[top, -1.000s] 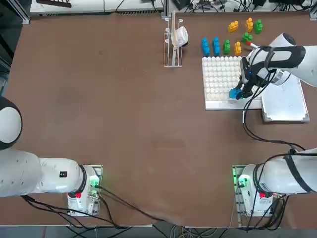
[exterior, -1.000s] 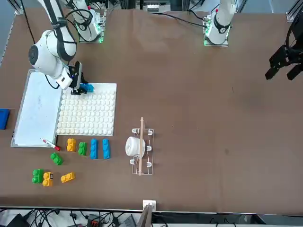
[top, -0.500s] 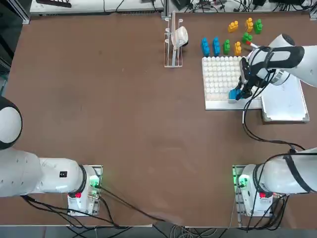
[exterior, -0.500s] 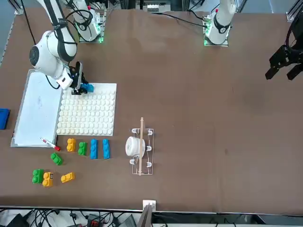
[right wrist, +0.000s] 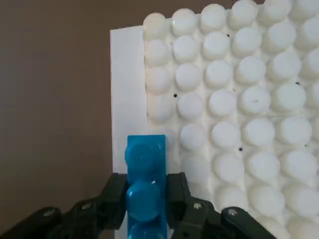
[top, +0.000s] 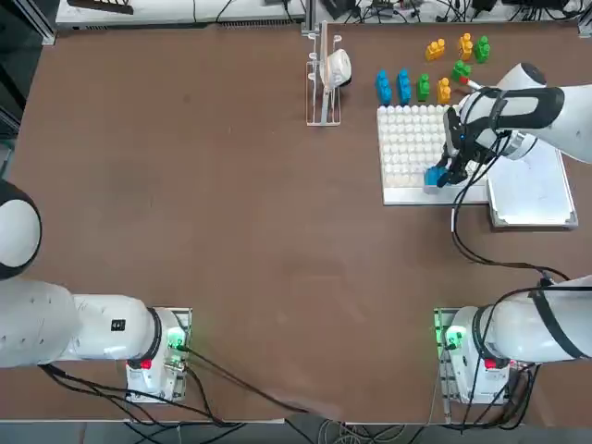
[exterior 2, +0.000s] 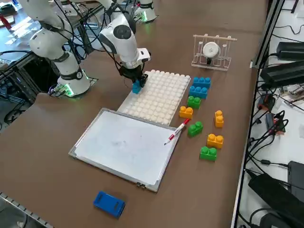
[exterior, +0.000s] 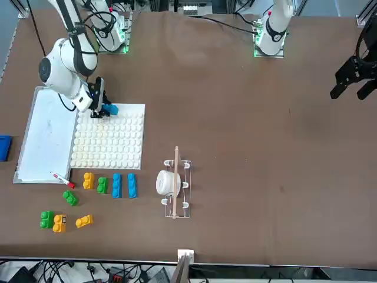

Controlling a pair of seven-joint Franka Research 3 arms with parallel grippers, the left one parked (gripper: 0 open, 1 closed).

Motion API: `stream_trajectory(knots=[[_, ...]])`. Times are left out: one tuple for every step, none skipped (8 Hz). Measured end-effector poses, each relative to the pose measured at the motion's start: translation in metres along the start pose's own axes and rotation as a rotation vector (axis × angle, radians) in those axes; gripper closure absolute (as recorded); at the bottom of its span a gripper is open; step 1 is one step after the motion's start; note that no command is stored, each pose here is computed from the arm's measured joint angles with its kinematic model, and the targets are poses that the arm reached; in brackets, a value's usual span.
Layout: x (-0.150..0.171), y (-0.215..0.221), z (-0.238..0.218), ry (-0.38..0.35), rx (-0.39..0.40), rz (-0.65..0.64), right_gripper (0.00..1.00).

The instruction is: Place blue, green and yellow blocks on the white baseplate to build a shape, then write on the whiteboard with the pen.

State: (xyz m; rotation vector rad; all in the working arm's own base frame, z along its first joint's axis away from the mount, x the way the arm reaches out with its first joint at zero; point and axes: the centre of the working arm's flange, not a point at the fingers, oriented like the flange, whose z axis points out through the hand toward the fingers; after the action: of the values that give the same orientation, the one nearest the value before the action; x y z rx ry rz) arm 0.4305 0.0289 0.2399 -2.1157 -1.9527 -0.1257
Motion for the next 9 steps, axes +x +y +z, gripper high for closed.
stream_trajectory(knots=[[0.0045, -0.0004, 0.0012, -0.002, 0.001, -0.002, 0.58], [0.0064, -0.0005, 0.0016, -0.003, 0.001, -0.004, 0.58], [0.0066, -0.0004, 0.0018, -0.003, 0.001, -0.003, 0.58], [0.0066, -0.0004, 0.0018, -0.003, 0.000, -0.002, 0.58], [0.0066, -0.0004, 0.0019, -0.003, 0.000, -0.002, 0.58], [0.0066, -0.0004, 0.0019, -0.003, 0.000, -0.002, 0.58], [0.0066, -0.0004, 0.0019, -0.004, 0.000, -0.002, 0.58], [0.0071, -0.0003, 0.0020, -0.005, 0.000, -0.004, 0.58], [0.0083, -0.0001, 0.0021, -0.007, -0.001, -0.009, 0.58]])
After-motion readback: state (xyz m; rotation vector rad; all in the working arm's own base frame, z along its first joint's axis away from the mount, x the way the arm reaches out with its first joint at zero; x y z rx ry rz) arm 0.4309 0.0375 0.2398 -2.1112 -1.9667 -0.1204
